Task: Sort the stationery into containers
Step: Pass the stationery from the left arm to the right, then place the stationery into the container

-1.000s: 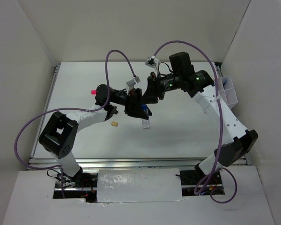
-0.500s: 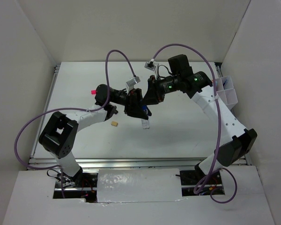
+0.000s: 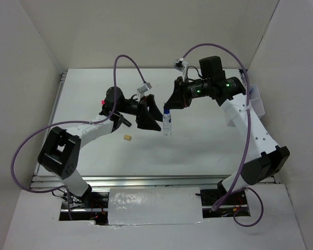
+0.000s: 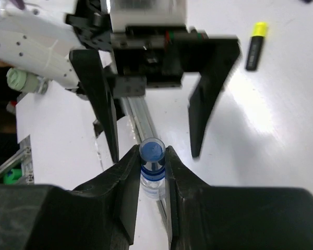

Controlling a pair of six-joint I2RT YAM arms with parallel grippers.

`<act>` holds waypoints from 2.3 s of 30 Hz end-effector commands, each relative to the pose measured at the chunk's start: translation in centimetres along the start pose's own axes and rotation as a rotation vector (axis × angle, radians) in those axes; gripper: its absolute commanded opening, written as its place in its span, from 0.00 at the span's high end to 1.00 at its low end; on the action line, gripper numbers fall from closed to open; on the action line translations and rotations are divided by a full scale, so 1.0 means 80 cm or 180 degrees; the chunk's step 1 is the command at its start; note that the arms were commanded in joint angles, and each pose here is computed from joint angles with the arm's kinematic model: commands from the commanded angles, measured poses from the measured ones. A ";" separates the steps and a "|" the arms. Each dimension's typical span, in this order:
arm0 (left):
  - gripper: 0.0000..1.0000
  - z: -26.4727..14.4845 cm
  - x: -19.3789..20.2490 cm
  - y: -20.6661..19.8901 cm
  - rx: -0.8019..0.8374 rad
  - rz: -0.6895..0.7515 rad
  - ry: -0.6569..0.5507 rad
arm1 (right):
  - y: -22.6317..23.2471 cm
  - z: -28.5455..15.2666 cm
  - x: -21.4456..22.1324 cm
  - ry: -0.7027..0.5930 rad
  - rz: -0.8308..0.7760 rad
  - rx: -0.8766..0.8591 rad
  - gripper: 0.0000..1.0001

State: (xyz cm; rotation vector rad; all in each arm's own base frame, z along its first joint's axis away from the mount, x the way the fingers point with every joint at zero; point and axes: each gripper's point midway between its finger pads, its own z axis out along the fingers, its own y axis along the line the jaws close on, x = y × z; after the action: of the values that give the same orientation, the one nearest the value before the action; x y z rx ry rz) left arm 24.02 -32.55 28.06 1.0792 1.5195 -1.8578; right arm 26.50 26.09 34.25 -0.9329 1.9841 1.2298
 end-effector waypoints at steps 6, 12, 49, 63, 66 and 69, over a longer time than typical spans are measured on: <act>0.01 -0.070 -0.012 0.050 -0.1466 0.0466 0.0217 | -0.030 -0.101 -0.012 -0.0457 -0.0331 0.0896 1.00; 0.01 -0.146 -0.024 0.094 -0.2392 0.0231 -0.0105 | -0.152 -0.242 0.000 -0.0793 -0.0184 0.3018 1.00; 0.01 -0.237 -0.047 0.187 -0.3465 -0.0180 -0.0440 | -0.376 -0.519 0.092 -0.1837 0.1245 0.5452 1.00; 0.01 -0.252 -0.033 0.200 -0.3563 -0.0267 -0.0431 | -0.403 -0.511 0.114 -0.1684 0.1312 0.5933 0.89; 0.01 -0.256 -0.034 0.199 -0.3573 -0.0268 -0.0442 | -0.409 -0.502 0.124 -0.1638 0.1366 0.5939 0.89; 0.01 -0.261 -0.033 0.199 -0.3602 -0.0282 -0.0458 | -0.411 -0.496 0.124 -0.1659 0.1340 0.5943 0.87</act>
State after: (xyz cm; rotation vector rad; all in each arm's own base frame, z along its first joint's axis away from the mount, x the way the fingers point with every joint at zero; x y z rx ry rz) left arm 42.71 -17.02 18.90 0.3041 2.1287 -0.7933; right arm 41.56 -22.43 24.15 0.6606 1.9392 -0.4523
